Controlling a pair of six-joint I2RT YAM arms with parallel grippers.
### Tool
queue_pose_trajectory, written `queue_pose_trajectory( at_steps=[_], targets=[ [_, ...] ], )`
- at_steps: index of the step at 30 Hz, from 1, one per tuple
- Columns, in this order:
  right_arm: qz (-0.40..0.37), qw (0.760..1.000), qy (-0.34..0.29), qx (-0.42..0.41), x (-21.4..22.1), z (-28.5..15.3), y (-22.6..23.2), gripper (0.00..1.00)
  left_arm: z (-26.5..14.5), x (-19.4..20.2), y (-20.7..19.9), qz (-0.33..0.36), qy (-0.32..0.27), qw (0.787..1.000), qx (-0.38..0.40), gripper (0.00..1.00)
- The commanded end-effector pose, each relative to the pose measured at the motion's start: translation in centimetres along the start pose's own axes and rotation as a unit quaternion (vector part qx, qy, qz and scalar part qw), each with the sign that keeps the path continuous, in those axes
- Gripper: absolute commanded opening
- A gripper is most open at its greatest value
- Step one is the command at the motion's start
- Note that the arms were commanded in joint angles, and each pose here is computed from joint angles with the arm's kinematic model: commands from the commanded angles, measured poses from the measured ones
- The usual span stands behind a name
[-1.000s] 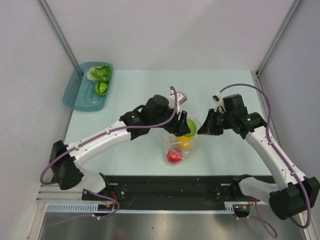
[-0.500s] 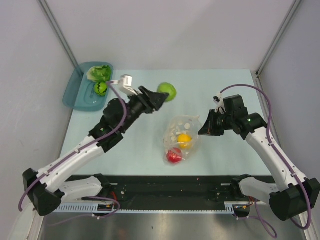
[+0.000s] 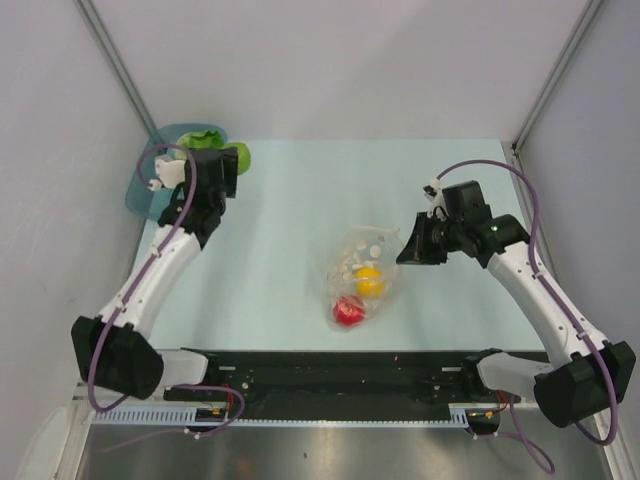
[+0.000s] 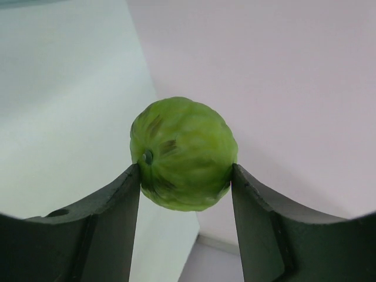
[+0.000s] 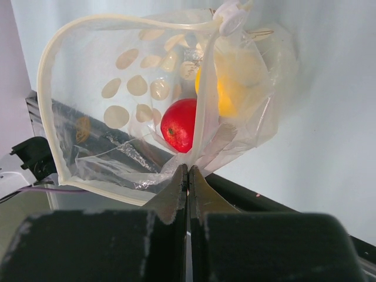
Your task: Open the zip-top bag and remove the fake food
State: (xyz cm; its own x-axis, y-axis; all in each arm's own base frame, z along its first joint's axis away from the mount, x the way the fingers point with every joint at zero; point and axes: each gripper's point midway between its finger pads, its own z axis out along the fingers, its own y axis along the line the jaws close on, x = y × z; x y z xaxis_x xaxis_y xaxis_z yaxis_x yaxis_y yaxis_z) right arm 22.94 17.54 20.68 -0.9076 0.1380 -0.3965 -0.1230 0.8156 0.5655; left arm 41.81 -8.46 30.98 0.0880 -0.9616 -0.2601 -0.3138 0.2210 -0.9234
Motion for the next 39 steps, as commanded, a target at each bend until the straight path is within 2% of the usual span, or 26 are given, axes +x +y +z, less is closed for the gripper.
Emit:
queue_pose_trajectory(
  at_steps=[1, 2, 3, 5, 6, 7, 9, 11, 13, 14, 15, 17, 18, 25, 27, 28, 29, 30, 31, 33, 34, 39],
  targets=[
    [-0.028, 0.999, -0.018, 0.013, -1.6, -0.6, 0.2, 0.0, 2.8, -6.6, 2.4, -0.045, -0.086, 0.987, -0.127, 0.0],
    [-0.032, 0.999, -0.018, 0.013, -1.7, -0.5, 0.2, 0.0, 3.1, -6.8, 4.1, -0.044, -0.081, 0.982, -0.167, 0.0],
    [-0.037, 0.999, -0.016, 0.014, -1.7, -0.4, 0.1, 0.0, 3.7, -7.6, 3.7, -0.053, -0.086, 0.979, -0.177, 0.0],
    [-0.04, 0.999, -0.013, 0.024, -1.8, -0.1, -0.3, 0.0, 5.7, -8.9, 7.1, -0.08, -0.098, 0.962, -0.243, 0.0],
    [-0.04, 0.999, -0.013, 0.027, -1.9, 0.0, -0.5, 0.0, 6.2, -8.4, 7.0, -0.096, -0.08, 0.96, -0.25, 0.0],
    [-0.037, 0.999, -0.009, 0.03, -1.8, 0.1, -0.7, 0.0, 7.6, -10.2, 9.5, -0.109, -0.094, 0.947, -0.287, 0.0],
    [-0.039, 0.999, -0.01, 0.03, -1.9, 0.3, -0.7, 0.0, 8.6, -11.3, 9.5, -0.112, -0.105, 0.942, -0.298, 0.0],
    [-0.045, 0.998, -0.014, 0.032, -2.3, 0.4, -0.7, 0.0, 10.2, -11.8, 12.2, -0.107, -0.106, 0.927, -0.343, 0.0],
    [-0.052, 0.998, -0.019, 0.032, -2.7, 0.2, -0.5, 0.0, 11.2, -12.6, 12.2, -0.104, -0.108, 0.922, -0.358, 0.0],
    [-0.058, 0.998, -0.017, 0.022, -2.8, 0.4, -0.1, 0.0, 12.4, -12.2, 14.2, -0.086, -0.105, 0.912, -0.386, 0.0],
    [-0.067, 0.998, -0.017, 0.016, -3.0, 0.4, 0.2, 0.0, 13.1, -12.6, 13.0, -0.086, -0.108, 0.915, -0.378, 0.0],
    [-0.076, 0.997, -0.012, 0.02, -3.1, 0.9, 0.4, 0.0, 14.1, -12.2, 15.3, -0.07, -0.102, 0.901, -0.415, 0.0],
    [-0.083, 0.996, -0.017, 0.02, -3.5, 0.8, 0.7, 0.0, 14.5, -12.3, 14.6, -0.071, -0.101, 0.904, -0.41, 0.0],
    [-0.08, 0.996, -0.025, 0.039, -4.4, 1.3, 0.5, 0.0, 16.0, -11.3, 18.1, -0.078, -0.088, 0.892, -0.437, 0.02],
    [-0.077, 0.996, -0.028, 0.041, -4.7, 1.4, 0.4, 0.0, 15.9, -11.3, 18.9, -0.075, -0.089, 0.887, -0.446, 0.09],
    [-0.077, 0.996, -0.03, 0.041, -4.8, 1.4, 0.5, 0.0, 15.7, -10.9, 20.0, -0.077, -0.081, 0.883, -0.456, 0.18],
    [-0.076, 0.996, -0.032, 0.04, -4.9, 1.6, 0.5, 0.0, 15.7, -10.9, 20.4, -0.082, -0.078, 0.883, -0.456, 0.23],
    [-0.074, 0.996, -0.031, 0.04, -4.9, 1.7, 0.5, 0.0, 16.2, -10.9, 20.2, -0.083, -0.076, 0.89, -0.443, 0.27],
    [-0.071, 0.996, -0.032, 0.04, -5.0, 1.7, 0.5, 0.0, 16.1, -10.6, 21.0, -0.081, -0.074, 0.888, -0.447, 0.39],
    [-0.069, 0.996, -0.03, 0.041, -4.8, 2.0, 0.5, 0.0, 16.5, -10.6, 21.0, -0.081, -0.07, 0.892, -0.44, 0.52],
    [-0.068, 0.996, -0.03, 0.041, -4.8, 2.0, 0.6, 0.0, 16.6, -10.6, 20.9, -0.077, -0.069, 0.893, -0.437, 0.62],
    [-0.072, 0.996, -0.037, 0.039, -4.7, 2.3, 1.2, 0.0, 17.6, -11.5, 19.7, -0.05, -0.07, 0.908, -0.41, 0.85]
  ],
)
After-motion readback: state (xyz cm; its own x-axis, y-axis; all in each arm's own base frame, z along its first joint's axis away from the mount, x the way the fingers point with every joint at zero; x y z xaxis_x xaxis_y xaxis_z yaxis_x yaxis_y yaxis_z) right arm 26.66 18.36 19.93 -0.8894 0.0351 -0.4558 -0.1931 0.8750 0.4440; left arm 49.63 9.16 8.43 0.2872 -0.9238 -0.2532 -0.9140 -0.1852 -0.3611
